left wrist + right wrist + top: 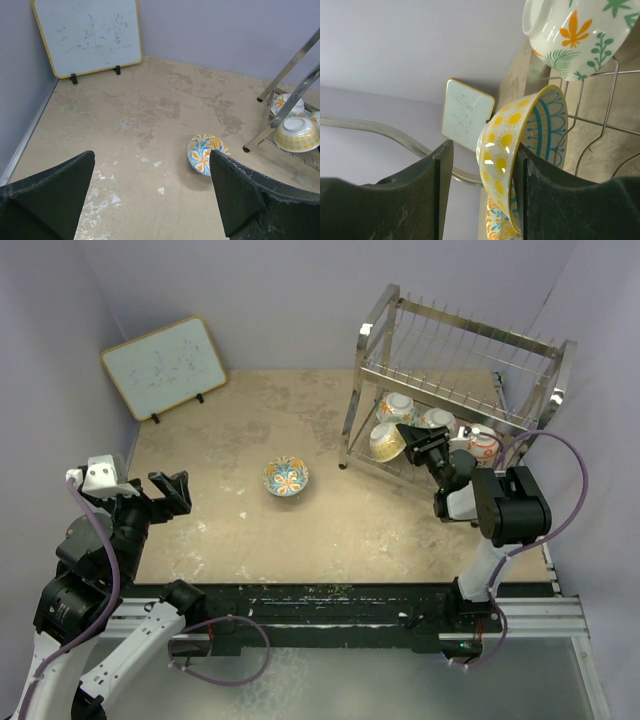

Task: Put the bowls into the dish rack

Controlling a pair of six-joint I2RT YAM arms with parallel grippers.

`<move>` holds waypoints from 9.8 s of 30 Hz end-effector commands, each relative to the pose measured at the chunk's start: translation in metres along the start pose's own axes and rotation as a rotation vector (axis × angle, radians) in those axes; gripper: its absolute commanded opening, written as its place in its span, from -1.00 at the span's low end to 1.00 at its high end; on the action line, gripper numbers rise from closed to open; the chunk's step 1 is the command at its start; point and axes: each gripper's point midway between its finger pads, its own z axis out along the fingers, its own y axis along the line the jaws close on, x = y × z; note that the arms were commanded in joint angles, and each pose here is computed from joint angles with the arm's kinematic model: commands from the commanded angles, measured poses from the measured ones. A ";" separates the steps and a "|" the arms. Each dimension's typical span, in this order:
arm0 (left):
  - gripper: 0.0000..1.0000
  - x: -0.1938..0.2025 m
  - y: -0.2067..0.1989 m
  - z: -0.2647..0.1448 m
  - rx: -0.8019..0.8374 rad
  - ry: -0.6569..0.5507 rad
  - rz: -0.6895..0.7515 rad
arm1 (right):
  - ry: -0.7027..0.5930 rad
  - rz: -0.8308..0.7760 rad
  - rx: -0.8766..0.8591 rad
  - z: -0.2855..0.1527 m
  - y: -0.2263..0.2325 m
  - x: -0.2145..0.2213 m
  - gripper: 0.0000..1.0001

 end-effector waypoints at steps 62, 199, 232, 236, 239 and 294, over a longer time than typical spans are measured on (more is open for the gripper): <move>0.98 0.002 -0.006 0.004 0.028 -0.024 -0.022 | -0.189 -0.559 0.420 -0.024 0.031 -0.046 0.48; 0.98 0.017 0.008 -0.003 -0.003 -0.022 -0.009 | -0.023 -0.884 0.503 -0.032 -0.005 0.049 0.54; 0.98 0.007 0.009 -0.005 -0.012 -0.031 -0.021 | 0.440 -1.273 -0.073 0.000 0.097 0.280 0.49; 0.98 0.006 0.013 -0.009 -0.022 -0.038 -0.017 | 0.549 -1.333 -0.084 0.012 0.089 0.311 0.49; 0.98 0.006 0.016 -0.011 -0.029 -0.041 -0.017 | 0.635 -1.362 -0.077 0.012 0.076 0.331 0.48; 0.98 0.002 0.011 -0.011 -0.010 -0.048 -0.029 | 0.622 -0.922 -0.116 -0.071 0.114 0.321 -0.84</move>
